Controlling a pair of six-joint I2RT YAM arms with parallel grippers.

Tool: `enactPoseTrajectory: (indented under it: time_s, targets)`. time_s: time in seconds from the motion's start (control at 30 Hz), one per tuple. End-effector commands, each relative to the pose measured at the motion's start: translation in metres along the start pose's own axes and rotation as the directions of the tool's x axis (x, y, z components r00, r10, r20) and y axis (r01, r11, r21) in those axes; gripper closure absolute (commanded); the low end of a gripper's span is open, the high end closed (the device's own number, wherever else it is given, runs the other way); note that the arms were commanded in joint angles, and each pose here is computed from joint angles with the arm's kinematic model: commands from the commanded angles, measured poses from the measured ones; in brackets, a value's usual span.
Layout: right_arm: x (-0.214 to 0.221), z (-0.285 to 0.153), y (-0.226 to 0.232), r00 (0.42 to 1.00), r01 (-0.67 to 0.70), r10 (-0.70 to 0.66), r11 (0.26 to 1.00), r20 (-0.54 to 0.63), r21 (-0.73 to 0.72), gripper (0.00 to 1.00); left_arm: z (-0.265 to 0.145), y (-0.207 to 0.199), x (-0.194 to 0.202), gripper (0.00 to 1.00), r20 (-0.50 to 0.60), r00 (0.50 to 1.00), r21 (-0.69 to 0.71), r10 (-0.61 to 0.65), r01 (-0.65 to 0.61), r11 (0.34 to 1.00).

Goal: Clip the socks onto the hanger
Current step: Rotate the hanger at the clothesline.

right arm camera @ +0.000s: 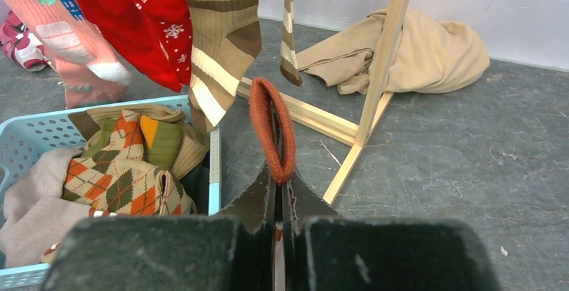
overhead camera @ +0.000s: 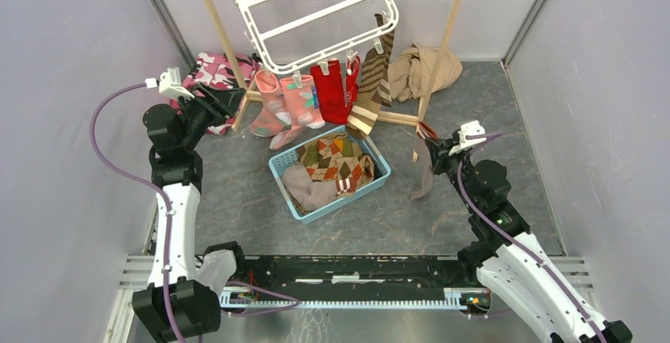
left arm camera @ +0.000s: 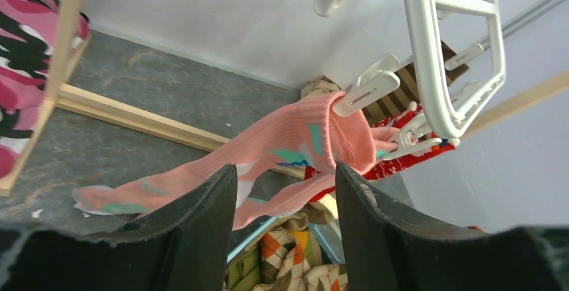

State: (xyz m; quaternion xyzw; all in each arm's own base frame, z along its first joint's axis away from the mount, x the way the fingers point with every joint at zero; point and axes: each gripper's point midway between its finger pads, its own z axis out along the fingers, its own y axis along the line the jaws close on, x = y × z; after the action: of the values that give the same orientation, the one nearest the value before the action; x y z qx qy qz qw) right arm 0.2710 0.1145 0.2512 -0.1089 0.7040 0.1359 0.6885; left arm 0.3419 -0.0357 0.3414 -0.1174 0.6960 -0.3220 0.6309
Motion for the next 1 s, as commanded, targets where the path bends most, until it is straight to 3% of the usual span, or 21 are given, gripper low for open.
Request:
enactPoseTrajectory:
  time_s: [0.0, 0.23, 0.4, 0.6, 0.73, 0.87, 0.97]
  targets:
    - [-0.007, 0.0, -0.002, 0.999, -0.008, 0.008, 1.0, 0.032, 0.006, 1.0, -0.006, -0.042, -0.005, 0.39, -0.043, 0.998, 0.17, -0.041, 0.048, 0.984]
    - [0.0, 0.003, -0.003, 1.0, -0.013, 0.013, 1.0, 0.019, 0.005, 1.0, -0.034, -0.12, -0.019, 0.4, -0.063, 0.998, 0.35, 0.021, 0.002, 0.937]
    - [0.003, 0.004, -0.002, 1.0, -0.022, 0.022, 1.0, 0.017, -0.001, 1.0, -0.047, -0.151, -0.009, 0.4, -0.106, 0.994, 0.405, 0.039, 0.007, 0.914]
    - [0.005, 0.004, -0.003, 1.0, -0.025, 0.025, 1.0, 0.012, 0.001, 1.0, -0.041, -0.191, 0.054, 0.4, -0.228, 0.971, 0.482, 0.065, 0.055, 0.874]
    - [0.006, 0.002, -0.003, 1.0, -0.025, 0.025, 1.0, 0.011, 0.003, 1.0, -0.031, -0.218, 0.119, 0.38, -0.307, 0.936, 0.521, 0.173, 0.013, 0.854]
    - [0.008, 0.0, -0.006, 1.0, -0.025, 0.025, 1.0, 0.008, 0.015, 1.0, -0.021, -0.239, 0.16, 0.34, -0.216, 0.929, 0.58, 0.3, -0.125, 0.805]
    - [0.01, -0.001, -0.008, 1.0, -0.019, 0.019, 1.0, 0.005, 0.023, 1.0, -0.004, -0.235, 0.186, 0.24, -0.102, 0.937, 0.599, 0.335, -0.211, 0.772]
